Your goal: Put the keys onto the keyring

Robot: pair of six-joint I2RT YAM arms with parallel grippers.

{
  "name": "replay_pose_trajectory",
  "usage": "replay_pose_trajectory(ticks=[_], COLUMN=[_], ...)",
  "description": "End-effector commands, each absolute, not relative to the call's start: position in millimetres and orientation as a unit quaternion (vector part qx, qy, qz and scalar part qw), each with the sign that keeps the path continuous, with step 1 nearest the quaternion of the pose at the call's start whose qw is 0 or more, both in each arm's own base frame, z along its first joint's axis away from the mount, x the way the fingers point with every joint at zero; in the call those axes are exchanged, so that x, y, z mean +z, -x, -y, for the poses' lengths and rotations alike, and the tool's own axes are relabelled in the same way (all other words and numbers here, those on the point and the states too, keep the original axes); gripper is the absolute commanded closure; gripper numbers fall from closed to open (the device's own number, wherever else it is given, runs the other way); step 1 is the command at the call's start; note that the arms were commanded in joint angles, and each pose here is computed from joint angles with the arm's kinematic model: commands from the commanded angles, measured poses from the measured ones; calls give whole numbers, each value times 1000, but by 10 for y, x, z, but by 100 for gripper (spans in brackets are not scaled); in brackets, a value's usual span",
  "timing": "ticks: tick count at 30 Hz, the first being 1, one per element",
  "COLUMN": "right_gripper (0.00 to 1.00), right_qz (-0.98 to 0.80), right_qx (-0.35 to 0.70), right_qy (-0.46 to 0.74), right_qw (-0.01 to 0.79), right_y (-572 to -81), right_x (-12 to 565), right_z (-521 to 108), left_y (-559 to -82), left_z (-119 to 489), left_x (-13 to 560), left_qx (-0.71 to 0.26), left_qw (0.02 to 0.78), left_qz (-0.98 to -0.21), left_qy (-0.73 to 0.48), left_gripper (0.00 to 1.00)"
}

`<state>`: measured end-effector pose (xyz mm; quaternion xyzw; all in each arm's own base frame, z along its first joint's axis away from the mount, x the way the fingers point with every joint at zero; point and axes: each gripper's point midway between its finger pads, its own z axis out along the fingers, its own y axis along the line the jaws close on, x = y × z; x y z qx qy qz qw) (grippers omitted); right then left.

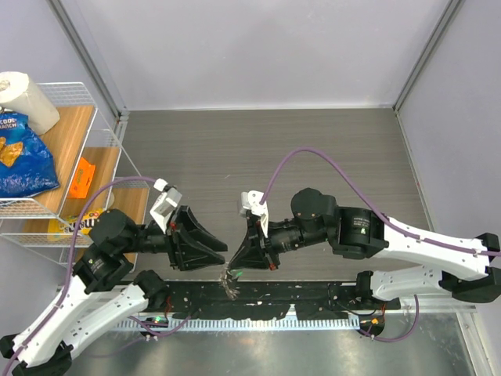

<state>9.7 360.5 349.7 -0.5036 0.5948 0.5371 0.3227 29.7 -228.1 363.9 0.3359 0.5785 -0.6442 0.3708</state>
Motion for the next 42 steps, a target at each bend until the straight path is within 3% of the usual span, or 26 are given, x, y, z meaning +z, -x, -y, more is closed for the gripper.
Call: replay_pose_trajectory(ticks=[1,23,31,35,39,42], right_gripper=[95,95,95,95,95,95], right_qz=[-564,-589,-588,-585,-584,-585], right_qx=[561,548,549,551,552,551], right_qy=[501,505,506,507,509,510], right_qw=[341,313,312,311,308,307], right_y=[-51,-75,-71,-60,-52,-52], right_x=[3838,3683,3688,3706,3693,3674], right_z=[-3615,-3773,-3774,-3778,-3784,-3782], left_y=[-146,-79,-88,-85,-79,-92], left_z=[2211,2162,2184,2184,2181,2167], left_x=[3573,3422,3363,3356,3370,3408], left_qx=[-635,-619,-617,-617,-617,-615], left_qw=[341,315,301,301,305,322], left_qz=[-586,-605,-611,-610,-606,-600], left_qy=[-371,-390,-393,-395,-399,-397], left_gripper=[59,65,82,84,100,100])
